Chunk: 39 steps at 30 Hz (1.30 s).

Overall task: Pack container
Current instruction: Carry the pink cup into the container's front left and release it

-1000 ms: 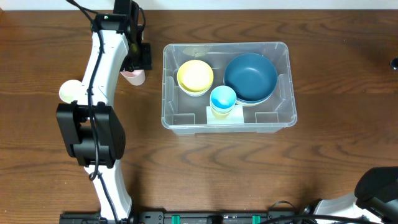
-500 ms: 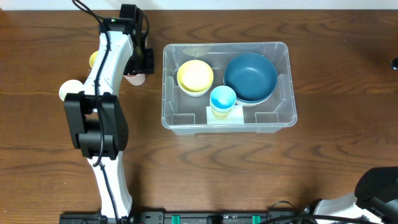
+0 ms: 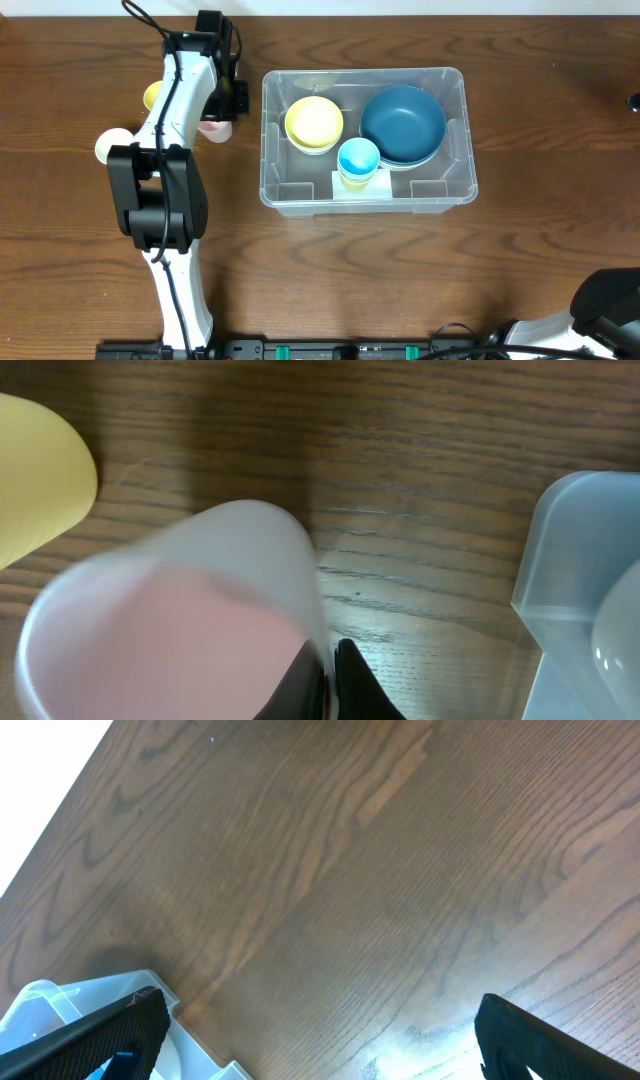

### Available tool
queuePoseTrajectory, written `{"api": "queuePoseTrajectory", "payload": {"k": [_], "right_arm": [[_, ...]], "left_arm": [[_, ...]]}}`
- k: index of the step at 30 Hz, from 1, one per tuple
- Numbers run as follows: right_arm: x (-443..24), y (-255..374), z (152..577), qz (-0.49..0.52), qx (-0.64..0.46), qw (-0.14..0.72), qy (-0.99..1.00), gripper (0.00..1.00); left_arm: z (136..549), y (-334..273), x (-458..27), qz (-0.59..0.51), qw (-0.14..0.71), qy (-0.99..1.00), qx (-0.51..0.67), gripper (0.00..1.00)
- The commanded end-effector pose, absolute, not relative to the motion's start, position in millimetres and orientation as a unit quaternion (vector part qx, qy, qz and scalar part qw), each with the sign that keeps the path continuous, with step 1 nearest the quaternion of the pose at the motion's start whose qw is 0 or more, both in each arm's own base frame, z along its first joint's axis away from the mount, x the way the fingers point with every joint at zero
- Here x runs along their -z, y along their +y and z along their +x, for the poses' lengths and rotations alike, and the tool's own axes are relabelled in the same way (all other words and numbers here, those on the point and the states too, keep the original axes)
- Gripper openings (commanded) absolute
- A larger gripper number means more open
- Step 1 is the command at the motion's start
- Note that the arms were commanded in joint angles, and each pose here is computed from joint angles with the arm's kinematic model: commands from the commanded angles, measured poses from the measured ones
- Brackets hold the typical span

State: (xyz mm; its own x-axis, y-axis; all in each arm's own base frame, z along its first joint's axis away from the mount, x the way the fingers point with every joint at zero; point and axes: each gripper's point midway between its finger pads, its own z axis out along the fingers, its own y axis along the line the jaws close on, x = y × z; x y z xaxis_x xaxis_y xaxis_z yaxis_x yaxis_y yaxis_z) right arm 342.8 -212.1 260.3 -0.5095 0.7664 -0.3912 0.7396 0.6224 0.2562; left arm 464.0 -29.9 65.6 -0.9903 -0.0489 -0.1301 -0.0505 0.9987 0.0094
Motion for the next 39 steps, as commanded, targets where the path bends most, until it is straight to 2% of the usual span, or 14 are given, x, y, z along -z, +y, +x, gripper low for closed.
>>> {"api": "queuePoseTrajectory", "payload": {"k": [1, 5, 9, 15, 20, 25, 30, 39], "right_arm": [[-262, -214, 344, 0.428, -0.026, 0.242, 0.870, 0.99], [-262, -214, 344, 0.428, -0.026, 0.242, 0.870, 0.99], [-262, -214, 344, 0.428, -0.026, 0.242, 0.870, 0.99], [-262, -214, 344, 0.428, -0.026, 0.242, 0.870, 0.99], [-262, -214, 344, 0.428, -0.026, 0.242, 0.870, 0.99], [-262, -214, 344, 0.428, -0.026, 0.242, 0.870, 0.99], [-262, -214, 344, 0.428, -0.026, 0.242, 0.870, 0.99], [-262, -214, 344, 0.428, -0.026, 0.242, 0.870, 0.99]], "left_arm": [[461, -26, -56, -0.026, 0.052, 0.998, -0.020, 0.06], [458, -26, -60, -0.025, 0.049, 0.998, -0.020, 0.06], [456, -26, -86, -0.026, 0.065, 0.997, -0.018, 0.06], [440, -33, -172, -0.024, 0.133, 0.991, -0.004, 0.06], [397, -68, -250, 0.017, 0.193, 0.980, 0.036, 0.06], [354, -121, -297, 0.095, 0.239, 0.964, 0.063, 0.06], [325, -168, -295, 0.166, 0.225, 0.957, 0.075, 0.06], [305, -197, -237, 0.204, 0.135, 0.968, 0.052, 0.06]]}}
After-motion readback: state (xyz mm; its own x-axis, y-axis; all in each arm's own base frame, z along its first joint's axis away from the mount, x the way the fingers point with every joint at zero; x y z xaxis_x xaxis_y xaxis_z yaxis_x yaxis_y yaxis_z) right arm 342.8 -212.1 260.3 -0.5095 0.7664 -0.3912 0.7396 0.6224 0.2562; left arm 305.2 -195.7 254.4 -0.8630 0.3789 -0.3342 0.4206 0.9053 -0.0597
